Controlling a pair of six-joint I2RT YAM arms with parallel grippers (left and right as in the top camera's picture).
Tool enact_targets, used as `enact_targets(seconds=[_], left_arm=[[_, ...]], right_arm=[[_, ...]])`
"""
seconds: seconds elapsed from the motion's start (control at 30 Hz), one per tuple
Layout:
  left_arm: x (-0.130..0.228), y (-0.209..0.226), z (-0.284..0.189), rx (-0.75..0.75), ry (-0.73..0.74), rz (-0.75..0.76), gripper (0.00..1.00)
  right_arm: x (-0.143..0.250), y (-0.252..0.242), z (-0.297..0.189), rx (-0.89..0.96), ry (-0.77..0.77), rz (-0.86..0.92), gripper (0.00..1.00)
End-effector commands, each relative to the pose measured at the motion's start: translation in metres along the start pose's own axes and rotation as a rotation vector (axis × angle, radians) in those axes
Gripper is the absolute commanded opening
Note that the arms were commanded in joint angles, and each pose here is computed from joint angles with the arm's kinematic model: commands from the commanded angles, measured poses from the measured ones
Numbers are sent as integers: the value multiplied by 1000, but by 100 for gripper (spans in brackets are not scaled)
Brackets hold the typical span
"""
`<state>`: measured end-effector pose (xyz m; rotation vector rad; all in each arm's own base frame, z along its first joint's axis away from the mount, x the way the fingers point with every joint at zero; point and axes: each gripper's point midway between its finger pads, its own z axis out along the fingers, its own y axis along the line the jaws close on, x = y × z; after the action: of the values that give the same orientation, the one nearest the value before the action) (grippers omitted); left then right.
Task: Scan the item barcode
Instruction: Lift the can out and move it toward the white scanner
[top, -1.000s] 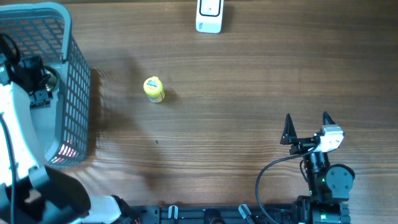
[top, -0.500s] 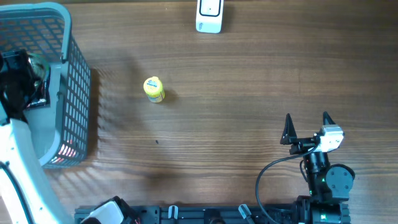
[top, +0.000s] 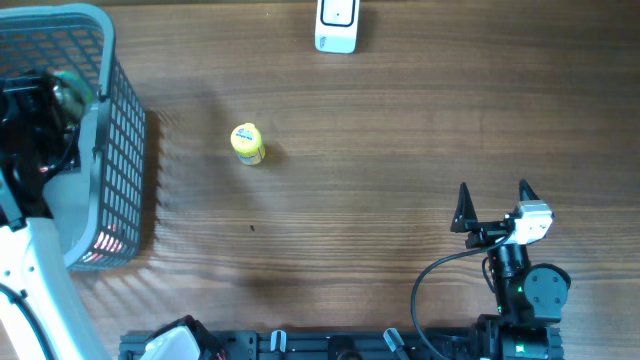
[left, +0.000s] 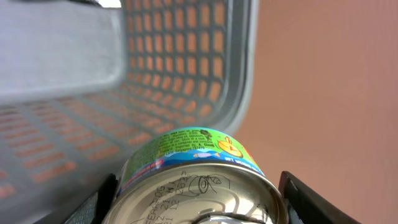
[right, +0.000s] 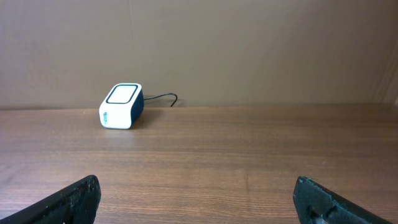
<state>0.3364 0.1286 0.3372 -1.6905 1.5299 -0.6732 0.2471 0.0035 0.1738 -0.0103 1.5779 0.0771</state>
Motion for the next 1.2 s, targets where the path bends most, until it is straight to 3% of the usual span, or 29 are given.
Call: enact_targets(seconds=[0.0,0.23,0.43,0.57,0.9,1.17], left_arm=[[34,-31,-14,113,80,72,53],[107,-58,-19,216,215,196,53],[153,-56,-16,195,155,300,54],[202,-43,-5,158,193,392,53],[305,31,57,-65,284,622,55],[350,95,86,-224,340,756,57]], right_arm=[[-2,-3,0,14,-11,11,100],[-2,-3,0,14,-11,11,100],[-2,-3,0,14,-11,11,100],[-2,-3,0,14,-11,11,100],[-2,-3,0,14,-11,11,100],[-2,-3,0,14,-11,11,100]])
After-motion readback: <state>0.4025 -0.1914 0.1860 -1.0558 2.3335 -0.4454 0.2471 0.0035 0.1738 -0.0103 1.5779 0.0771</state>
